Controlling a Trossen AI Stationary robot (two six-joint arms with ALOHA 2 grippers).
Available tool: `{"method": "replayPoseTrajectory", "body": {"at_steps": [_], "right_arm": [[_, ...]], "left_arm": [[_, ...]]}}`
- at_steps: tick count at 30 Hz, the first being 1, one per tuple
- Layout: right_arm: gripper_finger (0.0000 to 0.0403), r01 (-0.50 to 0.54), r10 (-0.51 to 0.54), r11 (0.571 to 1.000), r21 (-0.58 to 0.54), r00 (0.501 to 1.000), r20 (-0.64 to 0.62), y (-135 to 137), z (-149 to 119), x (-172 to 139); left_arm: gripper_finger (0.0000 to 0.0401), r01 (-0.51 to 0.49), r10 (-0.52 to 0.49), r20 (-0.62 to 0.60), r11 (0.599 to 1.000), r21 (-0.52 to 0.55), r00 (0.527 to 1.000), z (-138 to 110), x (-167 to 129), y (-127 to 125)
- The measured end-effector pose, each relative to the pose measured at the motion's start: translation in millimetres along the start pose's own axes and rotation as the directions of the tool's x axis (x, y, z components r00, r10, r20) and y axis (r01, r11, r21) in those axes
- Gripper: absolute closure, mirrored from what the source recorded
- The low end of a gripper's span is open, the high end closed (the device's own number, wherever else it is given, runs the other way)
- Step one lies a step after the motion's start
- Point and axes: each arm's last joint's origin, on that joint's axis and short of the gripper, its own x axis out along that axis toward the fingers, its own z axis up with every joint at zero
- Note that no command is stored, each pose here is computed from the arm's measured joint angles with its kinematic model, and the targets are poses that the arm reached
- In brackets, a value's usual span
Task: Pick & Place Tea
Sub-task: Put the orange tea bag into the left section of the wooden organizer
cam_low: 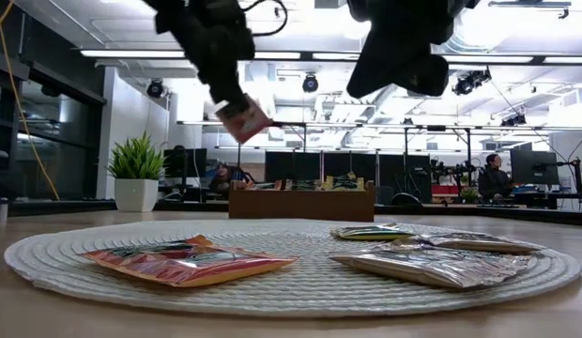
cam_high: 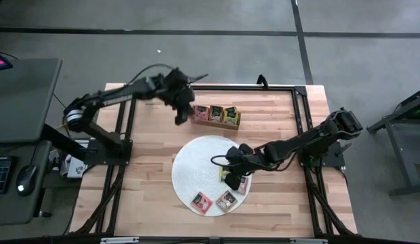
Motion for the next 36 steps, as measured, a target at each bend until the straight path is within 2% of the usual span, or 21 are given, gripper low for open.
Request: {"method": "replayPoseTrajectory", "body": {"at_steps": [4, 8, 11, 14, 24, 32, 36], "right_arm": [[0.0387, 0.006, -0.005, 0.999, 0.035, 1.0, -0.004, -0.7, -0.2, 0.1], [0.0392, 0.013, -0.013, 0.999, 0.051, 1.0, 0.001, -1.0, -0.2, 0.1], [0.0397, 0.014, -0.014, 0.998, 0.053, 1.0, 0.001, -1.1, -0.2, 0.1], [0.04, 0.019, -0.019, 0.998, 0.063, 1.0, -0.003, -1.6, -0.6, 0.1], [0.0394, 0.061, -0.058, 0.995, 0.073, 0.997, -0.041, -5.1, -4.1, -0.5], [0.0392, 0.063, -0.06, 0.997, 0.053, 0.997, -0.045, -5.4, -4.4, -0.5], [0.0391, 0.061, -0.059, 0.998, 0.035, 0.997, -0.047, -5.4, -4.5, -0.5]], "left_arm": [[0.0401, -0.012, 0.02, -0.071, 0.994, 0.11, 0.997, 23.4, -9.6, 24.9], [0.0401, -0.015, 0.05, -0.175, 0.981, 0.192, 0.983, 40.5, -3.1, 42.9], [0.0401, 0.002, 0.058, -0.264, 0.975, 0.222, 0.963, 47.8, 5.7, 49.6], [0.0401, -0.001, 0.079, -0.278, 0.963, 0.271, 0.957, 59.5, 17.4, 50.7], [0.0401, 0.008, 0.134, -0.405, 0.944, 0.331, 0.905, 57.6, 65.0, 47.9], [0.0401, 0.029, 0.122, -0.52, 0.961, 0.273, 0.846, 42.7, 91.7, 52.7], [0.0401, 0.015, 0.135, -0.502, 0.959, 0.283, 0.855, 46.1, 99.3, 51.4]]}}
